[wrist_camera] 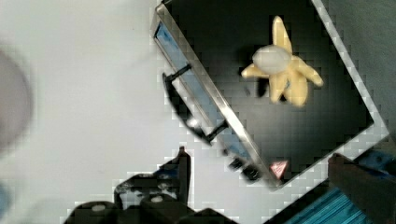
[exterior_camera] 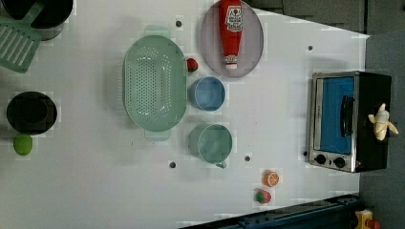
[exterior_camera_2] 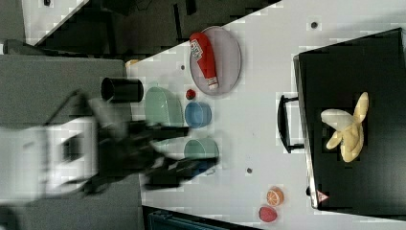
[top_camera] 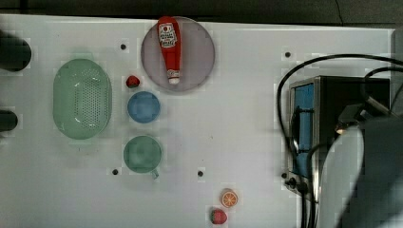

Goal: Pick banana from table and place on oven.

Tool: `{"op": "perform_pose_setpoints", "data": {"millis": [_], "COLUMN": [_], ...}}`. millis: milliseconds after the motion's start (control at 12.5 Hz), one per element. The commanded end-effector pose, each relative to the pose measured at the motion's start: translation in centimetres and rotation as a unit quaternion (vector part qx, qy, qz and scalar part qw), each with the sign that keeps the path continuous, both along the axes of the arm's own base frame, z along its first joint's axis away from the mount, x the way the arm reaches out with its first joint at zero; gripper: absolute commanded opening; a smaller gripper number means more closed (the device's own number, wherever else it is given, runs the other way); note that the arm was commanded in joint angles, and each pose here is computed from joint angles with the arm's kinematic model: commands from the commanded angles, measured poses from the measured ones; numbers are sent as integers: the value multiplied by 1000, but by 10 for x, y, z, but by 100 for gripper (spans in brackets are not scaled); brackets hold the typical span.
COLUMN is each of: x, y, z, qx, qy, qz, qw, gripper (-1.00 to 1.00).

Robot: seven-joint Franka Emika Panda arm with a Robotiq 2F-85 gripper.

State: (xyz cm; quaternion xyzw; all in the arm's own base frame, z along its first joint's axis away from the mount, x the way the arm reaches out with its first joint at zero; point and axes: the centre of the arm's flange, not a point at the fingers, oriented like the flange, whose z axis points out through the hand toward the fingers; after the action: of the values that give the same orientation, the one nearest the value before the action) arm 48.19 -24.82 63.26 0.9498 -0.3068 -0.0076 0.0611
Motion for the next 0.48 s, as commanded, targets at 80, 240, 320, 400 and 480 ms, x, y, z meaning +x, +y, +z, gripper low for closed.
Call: {"op": "perform_pose_setpoints", "data": {"millis": [80,240,320,400,480], "x": [12,18,20,21,22], "y": [80,130,151,167,178], "z": [2,14,17,19,20], "qx": [5,-1,-1,-1,-1], "qy": [11,-7,-14,-19,-23], "qz": [-123,-159,-174,-190,-208], "qw": [992,987,985,982,978], "gripper": [100,100,100,100,100]}}
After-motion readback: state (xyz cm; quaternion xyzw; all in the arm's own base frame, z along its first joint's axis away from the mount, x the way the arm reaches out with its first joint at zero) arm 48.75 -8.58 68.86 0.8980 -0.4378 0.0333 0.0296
